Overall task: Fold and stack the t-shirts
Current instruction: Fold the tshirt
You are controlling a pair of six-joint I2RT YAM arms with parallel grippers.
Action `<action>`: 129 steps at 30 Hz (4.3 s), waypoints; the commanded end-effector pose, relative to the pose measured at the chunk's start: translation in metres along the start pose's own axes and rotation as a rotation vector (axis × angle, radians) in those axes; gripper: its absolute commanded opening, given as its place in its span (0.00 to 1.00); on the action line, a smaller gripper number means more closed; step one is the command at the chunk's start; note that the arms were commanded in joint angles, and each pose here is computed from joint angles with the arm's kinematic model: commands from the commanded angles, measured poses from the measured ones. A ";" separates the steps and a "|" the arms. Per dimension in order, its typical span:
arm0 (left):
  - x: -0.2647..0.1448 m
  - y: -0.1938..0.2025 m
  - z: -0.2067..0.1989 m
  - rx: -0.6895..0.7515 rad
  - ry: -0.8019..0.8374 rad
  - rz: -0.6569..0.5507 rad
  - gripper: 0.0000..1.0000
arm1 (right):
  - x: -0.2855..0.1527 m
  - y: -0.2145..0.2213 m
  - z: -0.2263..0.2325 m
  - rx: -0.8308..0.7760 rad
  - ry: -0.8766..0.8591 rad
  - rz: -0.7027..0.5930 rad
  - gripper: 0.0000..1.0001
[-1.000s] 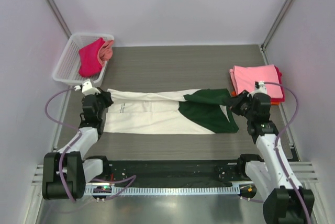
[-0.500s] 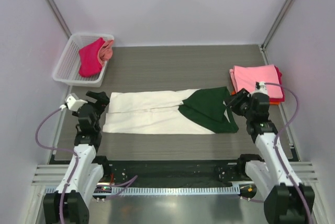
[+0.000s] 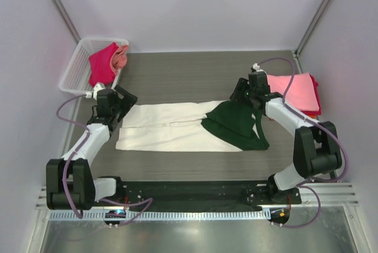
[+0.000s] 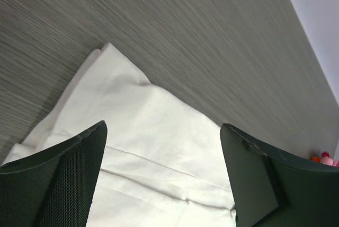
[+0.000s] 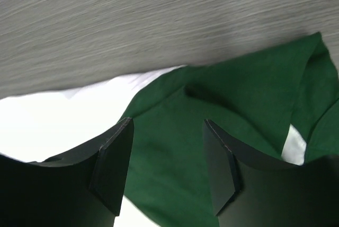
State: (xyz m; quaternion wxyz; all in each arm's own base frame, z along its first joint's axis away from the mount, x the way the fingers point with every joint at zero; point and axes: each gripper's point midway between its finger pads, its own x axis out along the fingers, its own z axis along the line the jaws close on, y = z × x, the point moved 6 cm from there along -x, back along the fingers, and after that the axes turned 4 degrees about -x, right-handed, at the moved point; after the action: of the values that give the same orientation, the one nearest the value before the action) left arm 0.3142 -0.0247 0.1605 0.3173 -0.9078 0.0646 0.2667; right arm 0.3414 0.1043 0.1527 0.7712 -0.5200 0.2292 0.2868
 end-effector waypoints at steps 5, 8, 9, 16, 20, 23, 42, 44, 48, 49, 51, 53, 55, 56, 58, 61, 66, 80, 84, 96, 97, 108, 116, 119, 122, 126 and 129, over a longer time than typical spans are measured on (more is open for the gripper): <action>0.006 0.021 -0.027 0.115 0.058 0.126 0.87 | 0.031 -0.023 -0.001 -0.080 0.144 0.015 0.60; 0.008 0.022 -0.026 0.132 0.054 0.132 0.87 | 0.040 -0.019 -0.001 -0.098 0.157 0.053 0.57; 0.009 0.021 -0.027 0.135 0.056 0.128 0.87 | 0.044 -0.015 -0.001 -0.101 0.164 0.072 0.57; 0.002 0.018 -0.028 0.152 0.065 0.119 0.87 | 0.049 -0.006 0.003 -0.118 0.158 0.101 0.20; -0.002 0.017 -0.029 0.160 0.073 0.115 0.87 | 0.033 0.001 0.014 -0.137 0.122 0.106 0.01; -0.004 0.017 -0.031 0.160 0.083 0.122 0.86 | 0.017 0.016 0.024 -0.160 0.100 0.116 0.01; -0.007 0.054 -0.050 0.212 0.147 0.245 0.86 | -0.089 0.134 0.078 0.030 -0.259 0.257 0.52; -0.013 0.067 -0.059 0.234 0.179 0.277 0.86 | -0.099 0.121 0.072 0.002 -0.223 0.186 0.59; -0.030 0.097 -0.078 0.241 0.243 0.348 0.87 | -0.112 0.087 0.038 -0.063 0.012 -0.008 0.65; -0.034 0.104 -0.084 0.245 0.257 0.361 0.87 | -0.109 0.081 0.032 -0.073 0.056 -0.028 0.65; -0.046 0.129 -0.096 0.281 0.292 0.407 0.87 | -0.097 0.070 0.020 -0.108 0.114 -0.012 0.64; -0.060 0.154 -0.113 0.324 0.342 0.458 0.87 | -0.088 0.055 0.010 -0.114 0.133 0.011 0.62; -0.068 0.179 -0.129 0.364 0.376 0.508 0.87 | -0.072 0.046 0.004 -0.115 0.144 0.043 0.62; -0.071 0.187 -0.134 0.376 0.386 0.526 0.87 | -0.065 0.041 0.000 -0.117 0.124 0.065 0.63; -0.074 0.211 -0.149 0.446 0.425 0.564 0.87 | -0.049 0.038 -0.003 -0.105 0.105 0.102 0.63; -0.067 0.242 -0.155 0.551 0.437 0.629 0.86 | -0.030 0.041 -0.007 -0.044 0.015 0.169 0.63; -0.053 0.270 -0.168 0.633 0.459 0.735 0.84 | -0.024 0.058 -0.009 0.046 -0.134 0.236 0.62; -0.062 0.304 -0.172 0.755 0.628 0.896 0.74 | -0.104 0.139 -0.020 0.175 -0.296 0.289 0.50; -0.074 0.314 -0.181 0.807 0.690 0.897 0.74 | -0.114 0.119 -0.019 0.174 -0.255 0.176 0.52; -0.054 0.353 -0.200 0.876 0.668 0.884 0.74 | -0.124 0.054 -0.031 0.225 0.004 -0.109 0.56; -0.053 0.355 -0.202 0.876 0.667 0.885 0.74 | -0.126 0.052 -0.031 0.239 0.009 -0.126 0.56; -0.074 0.381 -0.186 0.923 0.745 1.002 0.07 | -0.148 0.031 -0.052 0.318 0.181 -0.338 0.55; -0.114 0.383 -0.173 0.960 0.830 1.039 0.00 | -0.137 0.031 -0.054 0.305 0.216 -0.295 0.55; -0.127 0.386 -0.166 0.950 0.872 1.078 0.10 | -0.131 0.034 -0.056 0.301 0.223 -0.272 0.55; -0.141 0.390 -0.160 0.954 0.906 1.091 0.23 | -0.123 0.039 -0.057 0.297 0.225 -0.233 0.55; -0.161 0.387 -0.162 0.891 0.941 1.131 0.66 | -0.114 0.046 -0.057 0.284 0.211 -0.185 0.55; -0.174 0.372 -0.169 0.849 0.990 1.114 0.69 | -0.107 0.057 -0.053 0.267 0.154 -0.122 0.55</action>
State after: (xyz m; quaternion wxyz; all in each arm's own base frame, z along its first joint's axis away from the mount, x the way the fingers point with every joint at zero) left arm 0.1402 -0.4278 0.1108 0.4269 -0.5334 0.7299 -0.0211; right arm 0.2181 0.0428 0.1666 0.8252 -0.4479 0.3152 0.1381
